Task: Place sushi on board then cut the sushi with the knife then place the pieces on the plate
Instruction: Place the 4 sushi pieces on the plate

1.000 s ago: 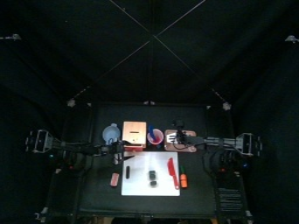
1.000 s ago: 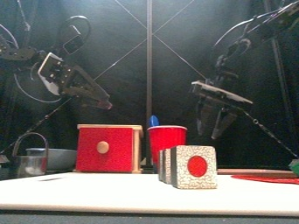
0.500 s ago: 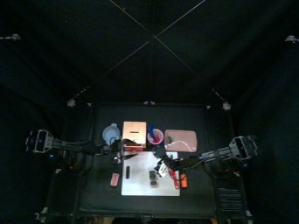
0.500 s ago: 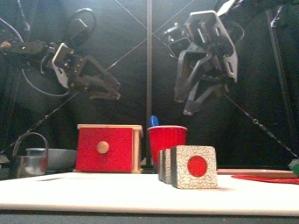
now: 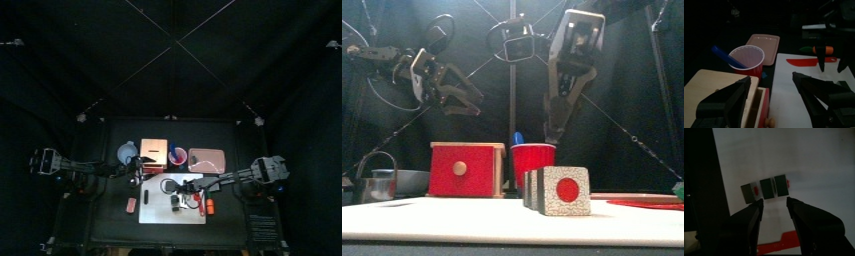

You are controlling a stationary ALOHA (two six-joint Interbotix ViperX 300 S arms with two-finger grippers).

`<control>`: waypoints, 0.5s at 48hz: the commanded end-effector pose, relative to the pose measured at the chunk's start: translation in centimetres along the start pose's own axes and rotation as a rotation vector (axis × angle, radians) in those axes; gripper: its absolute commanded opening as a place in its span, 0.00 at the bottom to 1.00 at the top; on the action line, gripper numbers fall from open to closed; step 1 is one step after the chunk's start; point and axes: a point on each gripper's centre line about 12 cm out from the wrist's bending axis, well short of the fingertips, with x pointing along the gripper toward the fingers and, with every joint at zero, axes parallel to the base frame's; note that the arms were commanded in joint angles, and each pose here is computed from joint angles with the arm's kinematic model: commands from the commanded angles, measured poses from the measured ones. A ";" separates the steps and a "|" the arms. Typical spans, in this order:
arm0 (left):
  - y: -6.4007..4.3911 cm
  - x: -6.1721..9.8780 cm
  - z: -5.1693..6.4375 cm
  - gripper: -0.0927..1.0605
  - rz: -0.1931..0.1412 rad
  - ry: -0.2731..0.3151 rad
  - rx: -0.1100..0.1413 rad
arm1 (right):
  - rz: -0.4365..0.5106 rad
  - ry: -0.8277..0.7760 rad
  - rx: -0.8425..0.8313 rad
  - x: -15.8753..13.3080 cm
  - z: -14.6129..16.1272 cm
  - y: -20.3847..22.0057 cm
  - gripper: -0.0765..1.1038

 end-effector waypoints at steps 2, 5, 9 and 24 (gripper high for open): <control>0.1 0.0 0.1 0.94 0.011 -0.008 -0.015 | -0.020 -0.031 -0.048 -0.3 1.4 -0.1 0.74; 0.3 0.0 0.1 0.94 0.020 -0.006 -0.028 | -0.032 -0.032 -0.068 -0.2 1.6 -0.2 0.74; 0.3 0.0 0.0 0.94 0.026 -0.003 -0.035 | -0.034 -0.030 -0.075 -0.1 1.6 -0.2 0.74; 0.4 -0.1 -0.3 0.93 0.028 0.012 -0.039 | -0.032 -0.011 -0.069 0.8 1.3 -0.2 0.74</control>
